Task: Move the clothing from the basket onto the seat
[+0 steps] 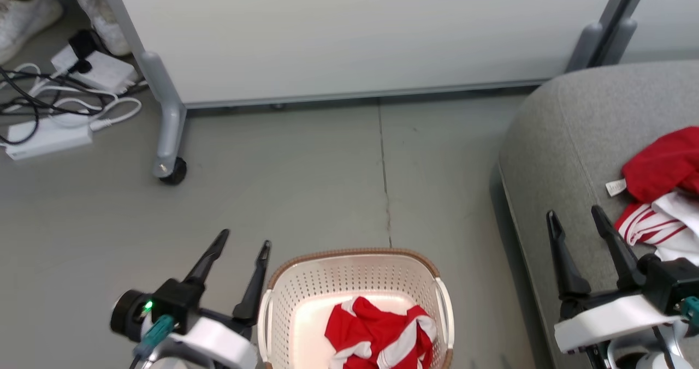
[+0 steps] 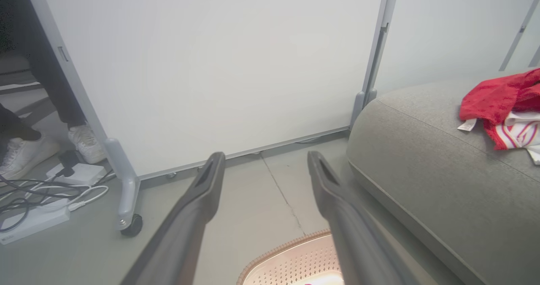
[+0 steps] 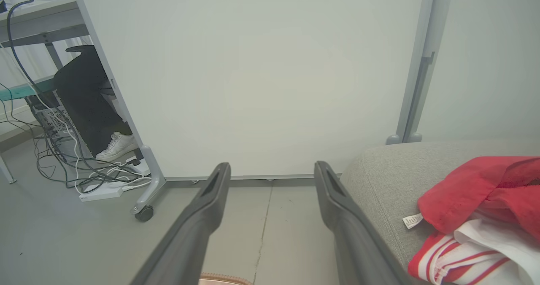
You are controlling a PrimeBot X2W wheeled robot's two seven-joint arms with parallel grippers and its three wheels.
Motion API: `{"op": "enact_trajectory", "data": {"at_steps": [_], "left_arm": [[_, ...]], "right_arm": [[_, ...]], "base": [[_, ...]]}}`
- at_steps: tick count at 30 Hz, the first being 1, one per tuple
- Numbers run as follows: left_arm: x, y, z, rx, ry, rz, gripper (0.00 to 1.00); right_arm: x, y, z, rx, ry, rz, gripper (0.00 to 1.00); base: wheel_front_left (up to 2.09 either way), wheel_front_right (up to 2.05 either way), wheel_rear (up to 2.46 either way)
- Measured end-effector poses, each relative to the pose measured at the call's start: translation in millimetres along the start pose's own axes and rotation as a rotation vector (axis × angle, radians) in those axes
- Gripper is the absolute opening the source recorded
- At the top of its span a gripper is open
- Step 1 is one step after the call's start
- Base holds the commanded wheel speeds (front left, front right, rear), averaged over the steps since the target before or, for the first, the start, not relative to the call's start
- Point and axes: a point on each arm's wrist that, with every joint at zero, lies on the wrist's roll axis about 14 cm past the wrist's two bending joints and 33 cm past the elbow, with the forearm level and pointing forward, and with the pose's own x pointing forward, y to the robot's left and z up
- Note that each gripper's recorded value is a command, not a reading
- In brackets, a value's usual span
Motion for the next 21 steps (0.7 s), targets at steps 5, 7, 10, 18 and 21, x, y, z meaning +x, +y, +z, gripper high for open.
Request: {"op": "enact_trajectory", "data": {"at_steps": [5,7,10,18,21], "left_arm": [[34.2,-39.1,-36.4,-0.01,0.106,-0.152,1.0],[45.3,-49.0,-52.0,-0.008,0.15,-0.198,1.0],[59.2,-62.8,-80.1,-0.01,0.225,-0.26,1.0],[79.2,-96.6,-164.5,-0.035,0.438,-0.44,1.0],[82.6,-102.0,-199.9,-0.032,0.523,-0.491,1.0]], "right_arm": [[21.0,-7.3,-2.6,-0.01,-0.002,-0.008,1.0],[28.3,-11.5,-6.4,-0.011,0.0,-0.016,1.0],[38.6,-18.5,-14.8,-0.012,0.007,-0.027,1.0],[57.3,-39.2,-48.0,0.001,0.034,-0.065,1.0],[59.5,-50.1,-60.9,0.004,0.045,-0.09,1.0]], "base": [[0.0,0.0,0.0],[0.0,0.0,0.0],[0.0,0.0,0.0],[0.0,0.0,0.0],[0.0,0.0,0.0]]}}
